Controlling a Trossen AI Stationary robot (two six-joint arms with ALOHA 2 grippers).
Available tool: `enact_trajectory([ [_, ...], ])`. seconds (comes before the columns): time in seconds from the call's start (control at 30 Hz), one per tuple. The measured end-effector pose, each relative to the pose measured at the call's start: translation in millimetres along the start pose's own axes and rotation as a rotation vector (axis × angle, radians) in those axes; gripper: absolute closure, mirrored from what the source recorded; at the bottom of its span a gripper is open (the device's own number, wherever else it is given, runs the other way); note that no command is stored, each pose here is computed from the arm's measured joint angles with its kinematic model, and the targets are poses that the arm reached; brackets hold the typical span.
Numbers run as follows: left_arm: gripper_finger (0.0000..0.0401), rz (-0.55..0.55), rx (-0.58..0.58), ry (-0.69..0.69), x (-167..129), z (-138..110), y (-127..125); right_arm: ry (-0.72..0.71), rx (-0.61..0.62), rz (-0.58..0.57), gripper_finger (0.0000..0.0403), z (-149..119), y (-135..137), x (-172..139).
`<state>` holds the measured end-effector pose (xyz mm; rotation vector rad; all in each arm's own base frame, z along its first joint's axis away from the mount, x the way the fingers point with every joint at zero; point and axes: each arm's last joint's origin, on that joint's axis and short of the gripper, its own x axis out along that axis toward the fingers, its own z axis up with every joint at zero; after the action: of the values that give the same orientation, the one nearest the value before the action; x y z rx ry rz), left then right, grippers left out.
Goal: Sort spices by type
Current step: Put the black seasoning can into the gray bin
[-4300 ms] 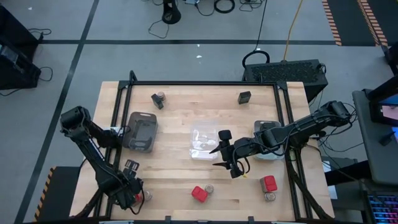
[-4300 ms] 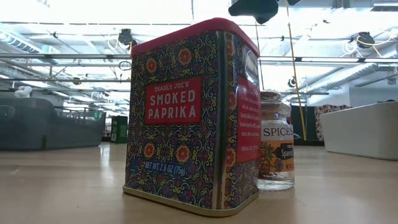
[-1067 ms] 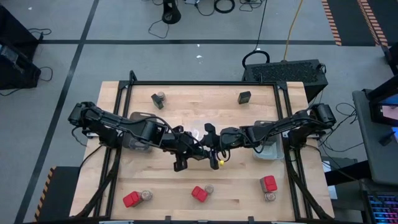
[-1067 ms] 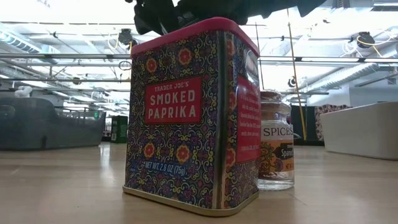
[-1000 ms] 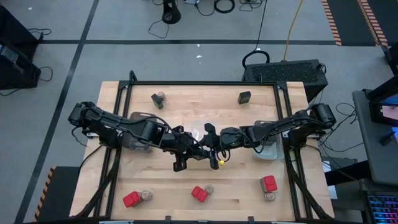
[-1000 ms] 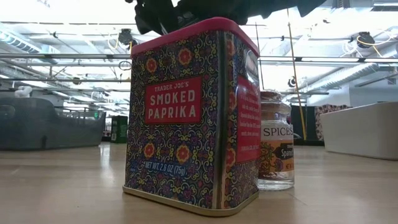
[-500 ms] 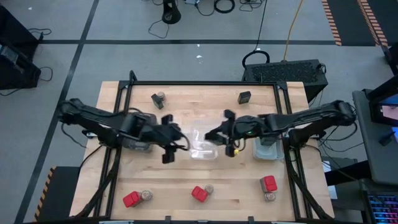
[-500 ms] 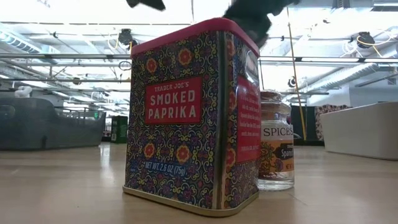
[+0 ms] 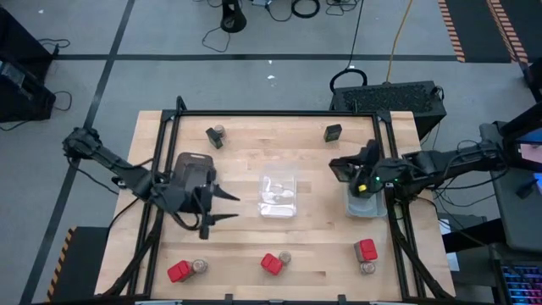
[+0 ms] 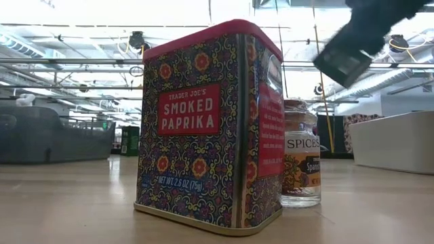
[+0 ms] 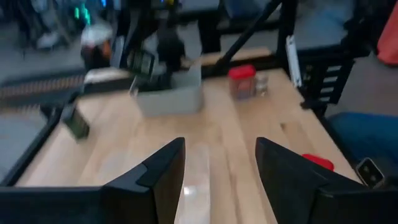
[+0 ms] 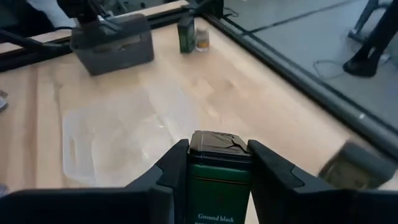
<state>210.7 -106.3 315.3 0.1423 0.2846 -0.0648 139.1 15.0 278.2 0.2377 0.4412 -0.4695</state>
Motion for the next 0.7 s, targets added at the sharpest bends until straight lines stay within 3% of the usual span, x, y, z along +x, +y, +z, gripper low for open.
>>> enact_trajectory([
  [0.17, 0.0199, -0.012, 0.051, -0.133, 10, -23, -6, 0.052, 0.029, 0.044, 0.0292, -27, -9, -1],
  [0.4, 0.0199, -0.011, 0.062, -0.179, 12, -42, -7, 0.155, -0.011, 0.138, 0.0289, -35, -15, -10],
  [0.53, 0.0199, -0.013, 0.063, -0.179, 12, -42, -7, 0.295, 0.001, 0.157, 0.0291, -46, -20, -14],
  [0.7, 0.0199, -0.015, 0.061, -0.182, 12, -42, -7, 0.316, 0.016, 0.175, 0.0288, -47, -20, -15],
])
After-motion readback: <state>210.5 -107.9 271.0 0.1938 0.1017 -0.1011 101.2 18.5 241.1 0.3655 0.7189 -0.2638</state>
